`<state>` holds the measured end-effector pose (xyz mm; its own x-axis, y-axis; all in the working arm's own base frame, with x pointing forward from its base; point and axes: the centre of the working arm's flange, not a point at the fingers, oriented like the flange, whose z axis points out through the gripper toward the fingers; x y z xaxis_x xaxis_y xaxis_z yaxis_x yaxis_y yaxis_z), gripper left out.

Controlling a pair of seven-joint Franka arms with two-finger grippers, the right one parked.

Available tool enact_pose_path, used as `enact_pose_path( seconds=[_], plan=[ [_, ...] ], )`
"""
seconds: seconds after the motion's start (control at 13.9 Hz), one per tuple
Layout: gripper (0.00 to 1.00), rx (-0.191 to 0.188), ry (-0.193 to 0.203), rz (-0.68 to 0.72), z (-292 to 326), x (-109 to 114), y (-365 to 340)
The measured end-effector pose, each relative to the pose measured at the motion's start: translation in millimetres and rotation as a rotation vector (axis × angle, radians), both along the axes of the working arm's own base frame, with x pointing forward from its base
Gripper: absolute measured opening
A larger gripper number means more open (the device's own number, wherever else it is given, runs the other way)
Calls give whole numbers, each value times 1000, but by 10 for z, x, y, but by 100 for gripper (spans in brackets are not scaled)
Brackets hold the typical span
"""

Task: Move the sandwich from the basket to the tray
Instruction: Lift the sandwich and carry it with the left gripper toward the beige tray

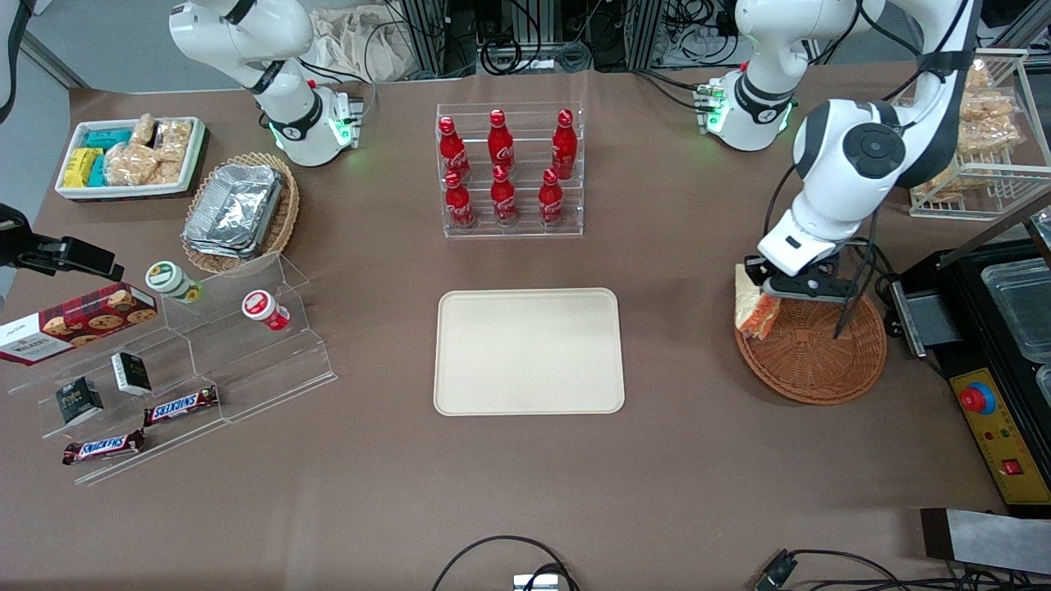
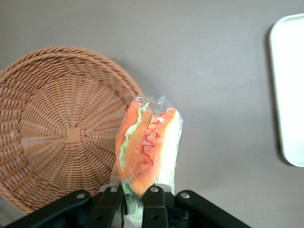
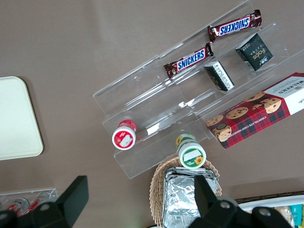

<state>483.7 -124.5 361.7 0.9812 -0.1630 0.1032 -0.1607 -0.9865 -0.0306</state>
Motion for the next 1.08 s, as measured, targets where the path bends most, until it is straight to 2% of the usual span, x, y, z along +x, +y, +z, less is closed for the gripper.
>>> enact_pose_path(
  seconds=[0.22,0.43,0.65,0.94,1.08],
  plan=[
    [14,-9,-7,-12,23,-29,-373],
    [14,-24,-6,16,-10,39,-717],
    [14,-7,-10,58,-135,134,-1058],
    [14,27,42,117,-233,284,-1601],
    [14,38,39,148,-255,364,-1912]
  ],
)
